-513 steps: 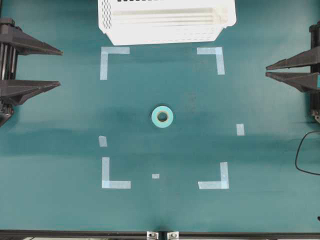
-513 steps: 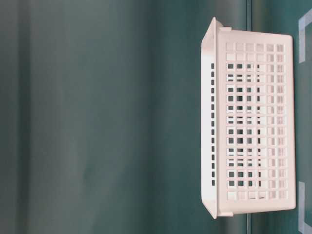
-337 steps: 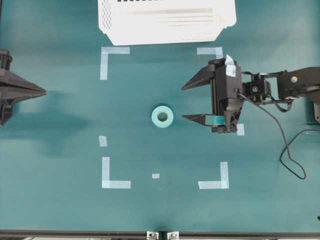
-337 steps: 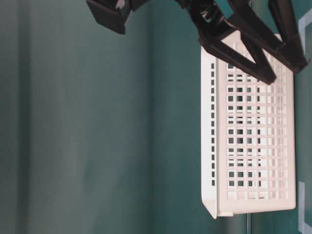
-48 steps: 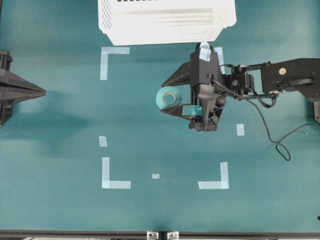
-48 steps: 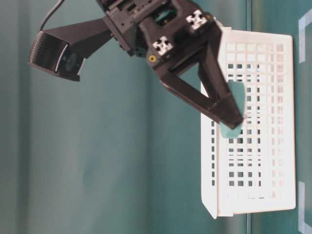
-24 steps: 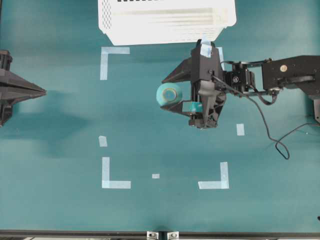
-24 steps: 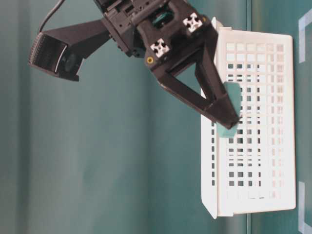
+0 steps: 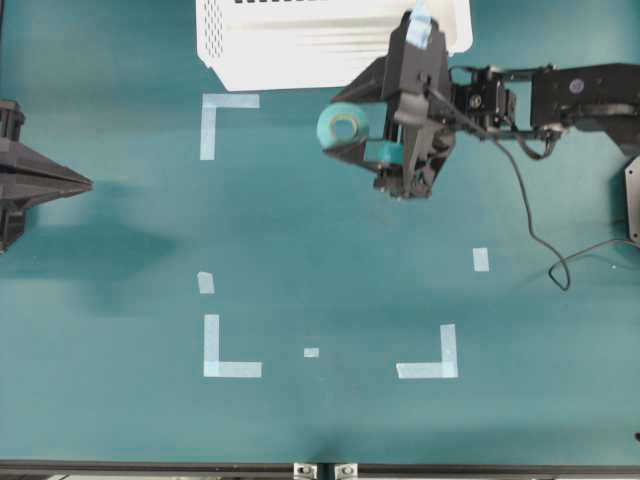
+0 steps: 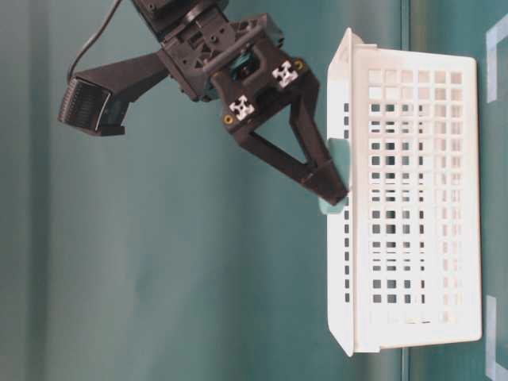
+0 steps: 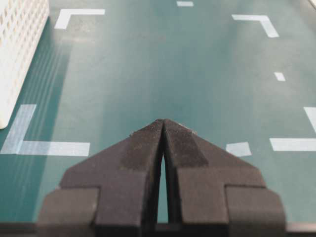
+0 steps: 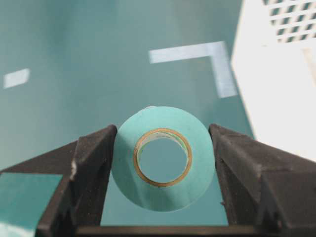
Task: Put the tape in the middle into the white basket.
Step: 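Lift the tape roll and carry it toward the white basket, then lower the tape roll into the basket and open the right gripper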
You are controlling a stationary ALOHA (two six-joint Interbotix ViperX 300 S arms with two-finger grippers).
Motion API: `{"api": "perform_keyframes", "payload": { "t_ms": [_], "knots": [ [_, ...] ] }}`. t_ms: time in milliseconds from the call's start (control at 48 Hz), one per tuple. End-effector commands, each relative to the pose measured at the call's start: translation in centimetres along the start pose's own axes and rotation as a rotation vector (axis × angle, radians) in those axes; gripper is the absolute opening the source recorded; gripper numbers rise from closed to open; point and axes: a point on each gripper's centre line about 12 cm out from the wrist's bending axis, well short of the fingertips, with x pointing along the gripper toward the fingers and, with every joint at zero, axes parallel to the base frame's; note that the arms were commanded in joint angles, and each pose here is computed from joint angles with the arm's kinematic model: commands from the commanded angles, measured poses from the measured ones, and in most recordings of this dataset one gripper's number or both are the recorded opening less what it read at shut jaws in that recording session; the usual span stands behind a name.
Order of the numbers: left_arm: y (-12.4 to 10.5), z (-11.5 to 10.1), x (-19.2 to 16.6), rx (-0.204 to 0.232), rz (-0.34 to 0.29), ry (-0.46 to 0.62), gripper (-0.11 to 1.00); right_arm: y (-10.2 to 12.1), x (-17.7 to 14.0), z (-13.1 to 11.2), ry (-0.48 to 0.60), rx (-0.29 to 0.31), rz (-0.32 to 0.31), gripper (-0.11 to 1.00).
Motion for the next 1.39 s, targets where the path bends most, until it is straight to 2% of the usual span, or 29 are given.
{"api": "perform_keyframes", "payload": {
  "t_ms": [0,333,832,1082,1374],
  "knots": [
    [0.0,0.5,0.0,0.001,0.003,-0.014,-0.11,-0.7,-1.0,1.9,-0.059,0.006,-0.012,0.66],
    [0.0,0.5,0.0,0.001,0.003,-0.014,-0.11,-4.5,-1.6,2.8,-0.085,0.019,-0.099,0.66],
    [0.0,0.5,0.0,0.001,0.003,-0.014,-0.11,-10.6,-2.7,3.3,-0.11,0.093,-0.238,0.66],
    [0.0,0.5,0.0,0.0,0.003,-0.014,-0.11,-12.6,-3.0,2.9,-0.103,0.119,-0.283,0.66],
    [0.0,0.5,0.0,0.001,0.003,-0.014,-0.11,-13.0,-3.0,2.5,-0.094,0.124,-0.292,0.66]
  ]
}}
